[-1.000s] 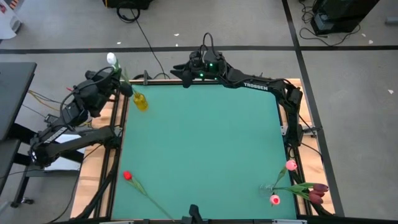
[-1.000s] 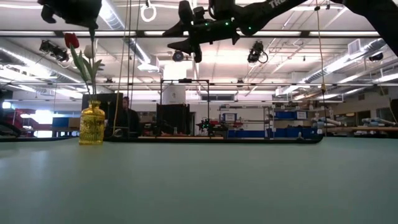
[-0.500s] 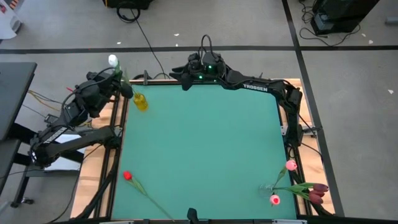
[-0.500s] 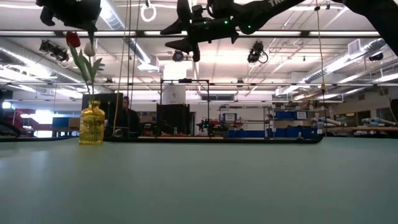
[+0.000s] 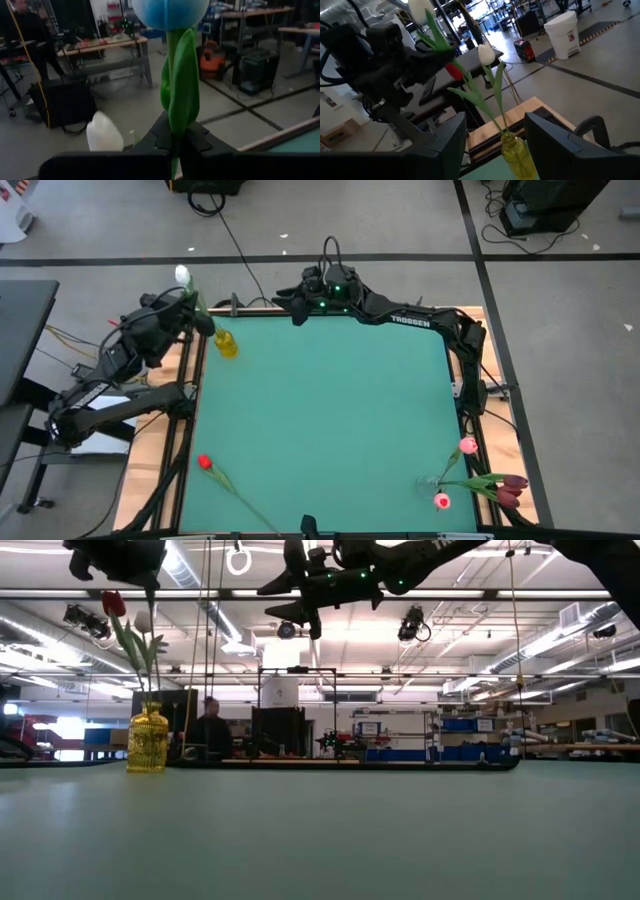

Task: Sort flowers into vase by color
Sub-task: Put the white tulip in the yellow vase

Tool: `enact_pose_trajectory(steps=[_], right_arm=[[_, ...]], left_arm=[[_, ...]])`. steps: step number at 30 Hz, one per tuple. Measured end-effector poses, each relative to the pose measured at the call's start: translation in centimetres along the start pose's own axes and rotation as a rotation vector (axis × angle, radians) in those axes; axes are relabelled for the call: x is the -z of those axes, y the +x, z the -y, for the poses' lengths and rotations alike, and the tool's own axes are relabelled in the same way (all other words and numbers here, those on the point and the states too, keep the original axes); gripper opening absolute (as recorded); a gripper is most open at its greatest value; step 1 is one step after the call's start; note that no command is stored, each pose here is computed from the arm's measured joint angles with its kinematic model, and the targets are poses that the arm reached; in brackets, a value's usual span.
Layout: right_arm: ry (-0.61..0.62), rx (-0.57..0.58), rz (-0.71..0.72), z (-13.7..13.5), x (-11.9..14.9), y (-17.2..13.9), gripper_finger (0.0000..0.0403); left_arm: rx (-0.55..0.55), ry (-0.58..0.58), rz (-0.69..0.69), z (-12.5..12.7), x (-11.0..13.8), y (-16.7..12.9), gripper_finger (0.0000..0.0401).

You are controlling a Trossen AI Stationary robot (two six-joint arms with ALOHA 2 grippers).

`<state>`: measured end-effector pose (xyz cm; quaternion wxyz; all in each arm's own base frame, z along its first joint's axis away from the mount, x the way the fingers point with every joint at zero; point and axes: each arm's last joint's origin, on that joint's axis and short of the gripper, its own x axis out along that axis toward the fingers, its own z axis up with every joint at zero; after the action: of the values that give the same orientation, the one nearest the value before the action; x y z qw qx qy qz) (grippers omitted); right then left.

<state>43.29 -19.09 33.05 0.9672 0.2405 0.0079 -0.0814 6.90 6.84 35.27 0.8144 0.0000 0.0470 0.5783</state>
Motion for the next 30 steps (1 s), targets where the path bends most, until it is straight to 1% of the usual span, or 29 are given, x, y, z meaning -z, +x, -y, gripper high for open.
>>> enact_pose_trajectory(steps=[4,7,10,13,17,23,28,30], right_arm=[[0.008,0.003,0.002,0.0,0.0,0.0,0.0206],[0.007,0.011,0.006,0.0,0.0,0.0,0.0206],[0.004,0.020,0.010,0.1,0.0,0.0,0.0206],[0.002,0.028,0.014,0.1,0.0,0.0,0.0206],[-0.009,0.044,0.023,0.1,-0.1,0.0,0.0206],[-0.018,0.047,0.023,0.1,-0.1,0.0,0.0206],[-0.018,0.047,0.023,0.1,-0.1,0.0,0.0206],[-0.013,0.047,0.023,0.1,-0.1,0.0,0.0206]], left_arm=[[-0.003,0.025,0.071,-0.4,-2.0,-0.6,0.0015],[-0.008,0.056,0.076,-0.7,-2.9,-0.9,0.0015],[-0.006,0.083,0.042,-0.6,-2.5,-0.8,0.0015],[-0.003,0.064,-0.024,-0.3,-1.8,-0.4,0.0015],[-0.002,0.072,-0.094,0.2,-1.0,0.2,0.0015],[-0.002,0.086,-0.132,0.6,-0.1,0.9,0.0015],[-0.003,0.090,-0.144,0.8,0.2,1.2,0.0016],[-0.012,0.068,-0.142,0.8,0.2,1.2,0.0018]])
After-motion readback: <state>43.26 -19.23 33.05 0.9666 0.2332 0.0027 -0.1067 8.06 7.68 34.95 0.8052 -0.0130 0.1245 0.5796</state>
